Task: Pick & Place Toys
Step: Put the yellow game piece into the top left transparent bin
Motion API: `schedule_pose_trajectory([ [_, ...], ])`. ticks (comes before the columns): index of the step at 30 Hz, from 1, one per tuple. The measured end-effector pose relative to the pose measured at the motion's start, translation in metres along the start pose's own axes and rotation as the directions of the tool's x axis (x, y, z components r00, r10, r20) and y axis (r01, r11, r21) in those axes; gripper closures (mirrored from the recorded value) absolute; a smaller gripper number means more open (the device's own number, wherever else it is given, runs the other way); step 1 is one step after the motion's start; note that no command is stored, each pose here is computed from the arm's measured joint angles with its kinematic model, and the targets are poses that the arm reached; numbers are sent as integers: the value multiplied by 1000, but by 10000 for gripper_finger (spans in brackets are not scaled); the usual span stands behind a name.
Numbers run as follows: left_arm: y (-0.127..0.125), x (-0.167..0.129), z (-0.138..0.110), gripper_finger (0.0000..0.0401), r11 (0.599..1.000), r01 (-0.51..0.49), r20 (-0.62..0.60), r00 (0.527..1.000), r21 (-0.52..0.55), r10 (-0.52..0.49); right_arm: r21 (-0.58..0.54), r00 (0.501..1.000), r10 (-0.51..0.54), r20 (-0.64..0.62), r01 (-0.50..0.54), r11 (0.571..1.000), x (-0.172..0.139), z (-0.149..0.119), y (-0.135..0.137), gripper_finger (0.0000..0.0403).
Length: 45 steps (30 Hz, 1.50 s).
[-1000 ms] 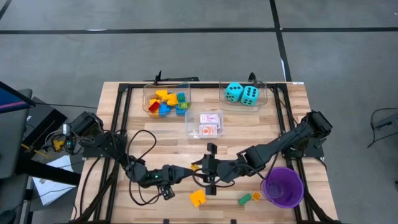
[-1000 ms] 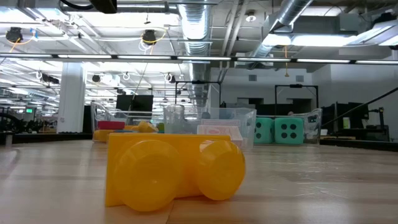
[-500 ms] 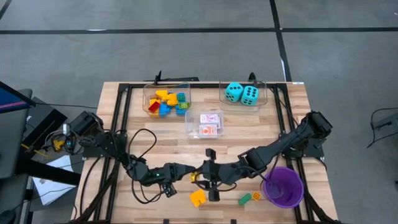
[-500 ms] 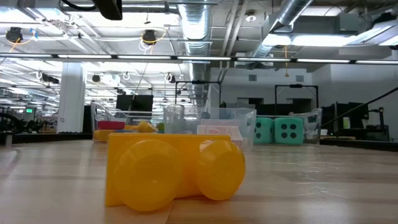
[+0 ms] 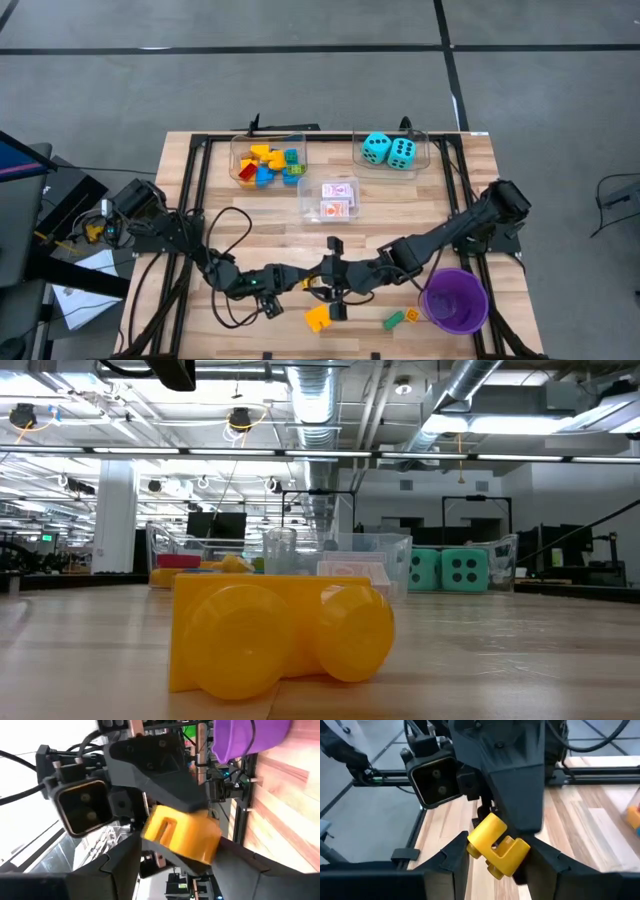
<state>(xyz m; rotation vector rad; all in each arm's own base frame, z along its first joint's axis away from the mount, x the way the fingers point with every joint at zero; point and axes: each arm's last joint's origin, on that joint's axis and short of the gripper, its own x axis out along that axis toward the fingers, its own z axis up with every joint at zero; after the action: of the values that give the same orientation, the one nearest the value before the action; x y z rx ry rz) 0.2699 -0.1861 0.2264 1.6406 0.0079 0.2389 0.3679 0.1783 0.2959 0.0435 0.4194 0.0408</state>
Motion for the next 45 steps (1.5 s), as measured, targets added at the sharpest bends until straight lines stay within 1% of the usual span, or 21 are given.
schedule_pose_trajectory([
  [4,-1,0,0,183,1000,1,7,1000,4,-1,18,999,35,-4,-35,999,8,-1,-4,265],
  [14,-1,0,1,183,1000,-3,21,1000,5,2,26,1000,22,5,-22,999,8,1,-8,265],
  [19,-1,-1,2,183,1000,-2,25,1000,5,2,24,1000,-8,6,8,1000,8,1,-9,265],
  [29,-1,-1,2,185,1000,-2,24,1000,5,2,20,1000,-15,1,15,1000,8,0,-9,265],
  [32,-1,-1,2,199,1000,-1,24,1000,6,0,20,1000,-15,1,15,1000,8,1,-10,265],
  [37,-1,-1,2,237,1000,1,19,1000,3,-1,18,1000,-15,1,15,1000,7,1,-9,265],
  [40,-1,-1,1,238,1000,3,5,1000,3,-3,18,1000,-15,0,15,1000,7,1,-10,265],
  [45,-1,0,0,230,1000,3,0,1000,7,-3,29,1000,-17,-3,17,999,7,1,-10,231],
])
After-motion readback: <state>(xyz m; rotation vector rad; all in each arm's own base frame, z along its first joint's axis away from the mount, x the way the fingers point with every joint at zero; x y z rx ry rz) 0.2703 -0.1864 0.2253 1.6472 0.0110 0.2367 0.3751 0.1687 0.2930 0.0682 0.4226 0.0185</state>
